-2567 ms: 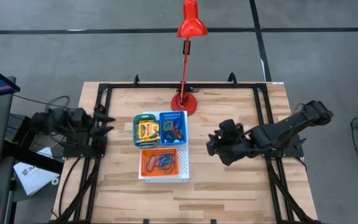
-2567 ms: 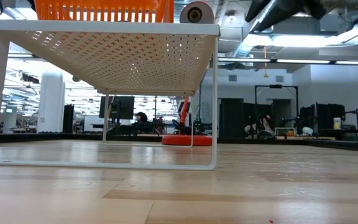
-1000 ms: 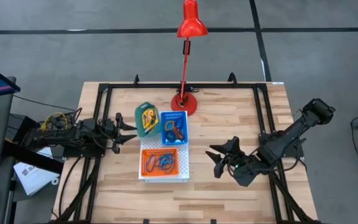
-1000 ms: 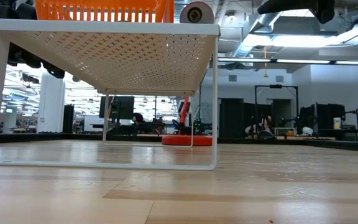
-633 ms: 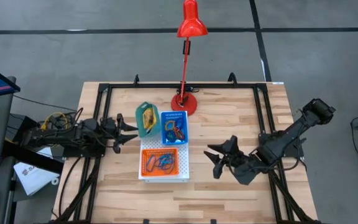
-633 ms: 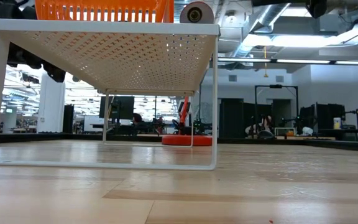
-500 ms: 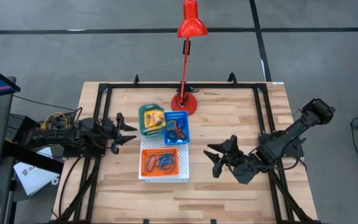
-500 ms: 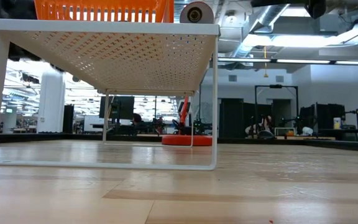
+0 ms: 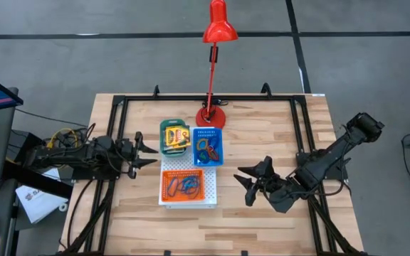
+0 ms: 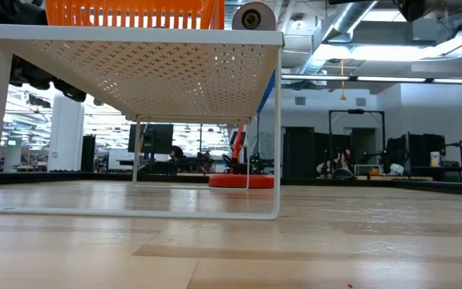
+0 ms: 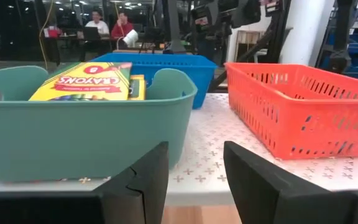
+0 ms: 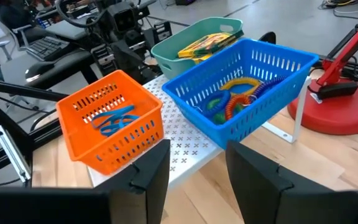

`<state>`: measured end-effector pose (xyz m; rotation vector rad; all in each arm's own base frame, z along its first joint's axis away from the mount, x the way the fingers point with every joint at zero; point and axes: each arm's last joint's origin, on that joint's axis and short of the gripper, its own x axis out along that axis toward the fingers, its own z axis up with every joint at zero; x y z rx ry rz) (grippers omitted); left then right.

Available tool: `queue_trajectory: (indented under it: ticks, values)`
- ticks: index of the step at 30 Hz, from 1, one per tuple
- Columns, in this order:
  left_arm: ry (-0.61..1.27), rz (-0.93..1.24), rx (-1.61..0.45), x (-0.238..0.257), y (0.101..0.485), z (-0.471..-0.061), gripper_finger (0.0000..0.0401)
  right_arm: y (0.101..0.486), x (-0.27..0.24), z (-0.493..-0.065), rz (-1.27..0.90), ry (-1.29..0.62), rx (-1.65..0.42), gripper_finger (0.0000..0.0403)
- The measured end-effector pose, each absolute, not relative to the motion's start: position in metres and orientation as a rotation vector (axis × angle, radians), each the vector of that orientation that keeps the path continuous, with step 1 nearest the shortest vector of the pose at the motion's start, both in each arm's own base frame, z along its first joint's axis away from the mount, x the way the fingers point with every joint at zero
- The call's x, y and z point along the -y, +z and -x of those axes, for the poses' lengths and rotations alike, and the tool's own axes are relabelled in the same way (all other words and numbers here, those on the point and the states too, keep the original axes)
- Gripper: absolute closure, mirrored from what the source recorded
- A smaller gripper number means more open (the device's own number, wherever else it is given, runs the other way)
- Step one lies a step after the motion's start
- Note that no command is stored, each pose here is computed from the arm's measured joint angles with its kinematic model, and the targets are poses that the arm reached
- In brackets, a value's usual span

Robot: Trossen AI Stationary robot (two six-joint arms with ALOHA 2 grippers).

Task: Pick & Place Office Desk Supplies
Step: Adjust the bins on the shelf

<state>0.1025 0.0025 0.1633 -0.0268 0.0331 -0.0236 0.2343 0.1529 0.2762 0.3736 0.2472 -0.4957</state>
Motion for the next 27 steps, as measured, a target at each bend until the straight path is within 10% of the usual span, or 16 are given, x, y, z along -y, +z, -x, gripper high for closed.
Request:
queue_trajectory:
  ticks: [27]
  values:
    - [-0.007,0.115,-0.039,-0.003,0.163,-0.103,0.0252,0.258,-0.060,-0.273,-0.395,-0.745,-0.425,0.0251]
